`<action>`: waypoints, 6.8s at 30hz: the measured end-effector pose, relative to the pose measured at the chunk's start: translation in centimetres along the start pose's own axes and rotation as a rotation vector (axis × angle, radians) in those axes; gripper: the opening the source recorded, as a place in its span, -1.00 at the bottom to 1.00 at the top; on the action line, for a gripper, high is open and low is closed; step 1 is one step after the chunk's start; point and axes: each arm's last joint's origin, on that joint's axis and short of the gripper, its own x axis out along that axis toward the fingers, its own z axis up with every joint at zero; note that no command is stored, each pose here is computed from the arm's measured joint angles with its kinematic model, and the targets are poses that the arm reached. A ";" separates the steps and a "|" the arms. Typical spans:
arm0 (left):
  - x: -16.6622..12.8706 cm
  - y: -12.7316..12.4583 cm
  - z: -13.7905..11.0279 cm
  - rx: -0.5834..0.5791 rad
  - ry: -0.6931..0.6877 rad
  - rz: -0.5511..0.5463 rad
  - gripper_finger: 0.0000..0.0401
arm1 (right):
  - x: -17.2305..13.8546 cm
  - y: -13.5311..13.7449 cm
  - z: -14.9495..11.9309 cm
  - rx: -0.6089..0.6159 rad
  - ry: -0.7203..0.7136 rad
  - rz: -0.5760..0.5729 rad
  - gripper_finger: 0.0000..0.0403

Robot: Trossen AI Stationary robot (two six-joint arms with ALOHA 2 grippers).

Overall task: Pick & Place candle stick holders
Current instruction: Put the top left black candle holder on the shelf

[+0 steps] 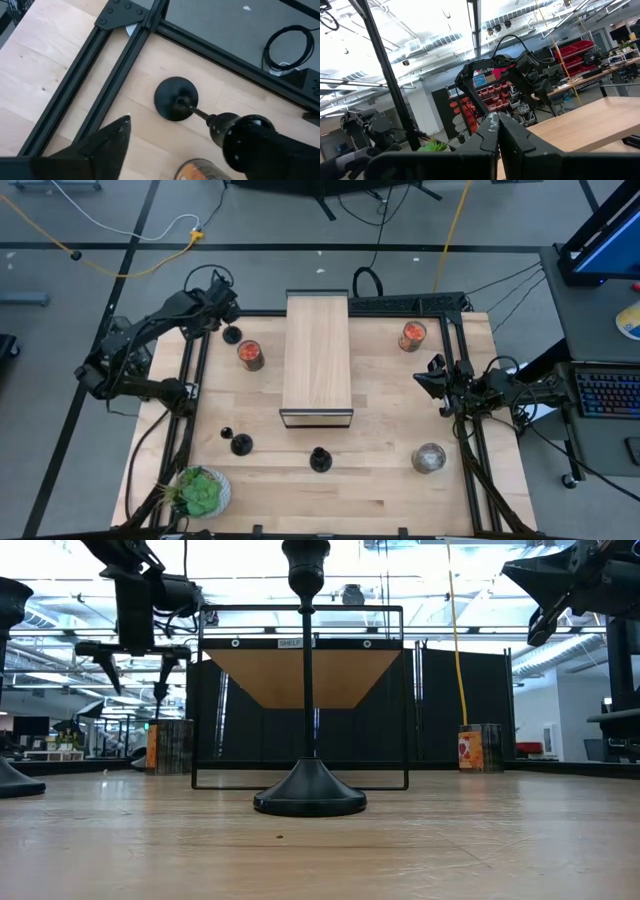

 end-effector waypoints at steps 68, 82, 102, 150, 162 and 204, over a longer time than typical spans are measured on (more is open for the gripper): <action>-6.3 4.7 0.0 0.044 -0.090 -0.354 -0.94 | 0.0 0.3 0.9 -0.002 -0.094 0.026 -1.00; -12.0 3.3 0.0 0.116 -0.167 -1.036 -0.95 | -0.2 -0.2 1.5 -0.034 -0.194 -0.172 -1.00; -14.0 -3.0 -4.1 0.244 -0.048 -1.359 -0.95 | 1.0 0.0 1.4 -0.112 -0.165 -0.181 -1.00; -20.9 -10.5 -9.8 0.632 0.100 -1.265 -0.95 | 19.4 5.6 7.3 -0.853 0.264 -0.204 -0.66; -19.8 -12.1 -11.5 0.659 0.137 -1.240 -0.95 | 22.7 5.1 5.6 -1.023 0.359 -0.386 -0.06; -19.6 -14.8 -14.4 0.667 0.190 -1.365 -0.95 | 23.9 3.4 3.9 -1.041 0.504 -0.448 -0.62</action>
